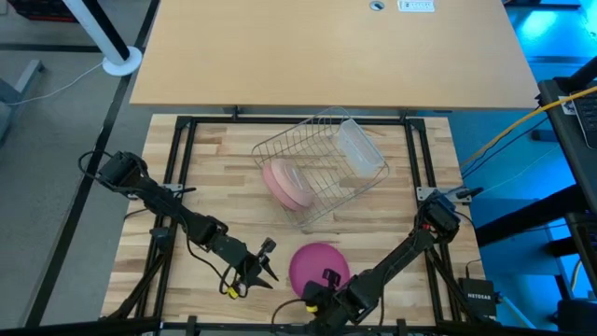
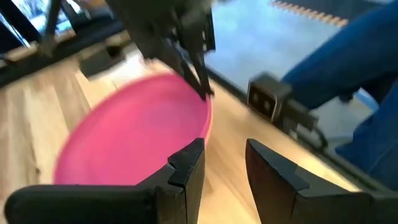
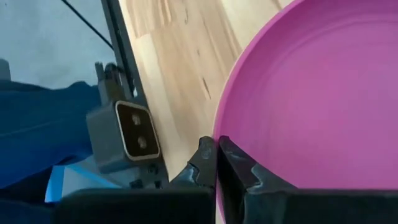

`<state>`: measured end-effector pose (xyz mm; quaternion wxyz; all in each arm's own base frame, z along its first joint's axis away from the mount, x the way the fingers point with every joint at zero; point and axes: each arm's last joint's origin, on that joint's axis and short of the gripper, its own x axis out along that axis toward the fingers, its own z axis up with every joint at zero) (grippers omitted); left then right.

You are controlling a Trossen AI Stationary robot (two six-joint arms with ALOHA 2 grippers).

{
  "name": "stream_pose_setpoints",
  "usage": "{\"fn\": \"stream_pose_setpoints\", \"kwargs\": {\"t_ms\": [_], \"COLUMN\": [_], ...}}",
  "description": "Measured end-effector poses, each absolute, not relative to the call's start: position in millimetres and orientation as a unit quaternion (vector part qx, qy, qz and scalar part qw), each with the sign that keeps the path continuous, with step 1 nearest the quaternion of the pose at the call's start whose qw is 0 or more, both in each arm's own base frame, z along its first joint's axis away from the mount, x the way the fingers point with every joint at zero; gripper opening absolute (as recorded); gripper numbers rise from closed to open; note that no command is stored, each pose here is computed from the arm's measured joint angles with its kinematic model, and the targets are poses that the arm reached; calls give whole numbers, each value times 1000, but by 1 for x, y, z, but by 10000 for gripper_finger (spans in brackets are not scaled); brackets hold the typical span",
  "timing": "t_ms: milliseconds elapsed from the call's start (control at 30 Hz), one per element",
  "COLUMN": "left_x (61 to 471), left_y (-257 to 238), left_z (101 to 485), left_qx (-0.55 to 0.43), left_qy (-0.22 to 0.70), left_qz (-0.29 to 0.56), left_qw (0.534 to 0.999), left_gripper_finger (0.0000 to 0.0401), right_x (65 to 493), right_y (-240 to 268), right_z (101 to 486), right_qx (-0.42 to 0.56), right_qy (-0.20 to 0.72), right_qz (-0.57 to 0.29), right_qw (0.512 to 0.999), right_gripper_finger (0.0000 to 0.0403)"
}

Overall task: Sort dishes
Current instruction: Put the pink plate into the dish rack

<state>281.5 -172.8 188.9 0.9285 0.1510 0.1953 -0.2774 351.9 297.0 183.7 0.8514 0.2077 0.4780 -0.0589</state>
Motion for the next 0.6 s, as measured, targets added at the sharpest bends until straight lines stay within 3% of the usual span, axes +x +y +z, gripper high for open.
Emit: {"fn": "stream_pose_setpoints", "kwargs": {"t_ms": [267,600], "left_x": [293,302], "left_y": [-178,-177], "left_z": [153,159], "left_qx": [192,234], "left_qy": [213,144], "left_qz": [-263,-247], "left_qw": [921,929], "left_gripper_finger": [109,109], "right_x": [355,355], "right_y": [294,295], "right_z": [185,185], "right_qx": [206,207], "right_qy": [461,464], "right_qz": [-71,-68], "right_qw": [860,859], "right_gripper_finger": [1,1]}}
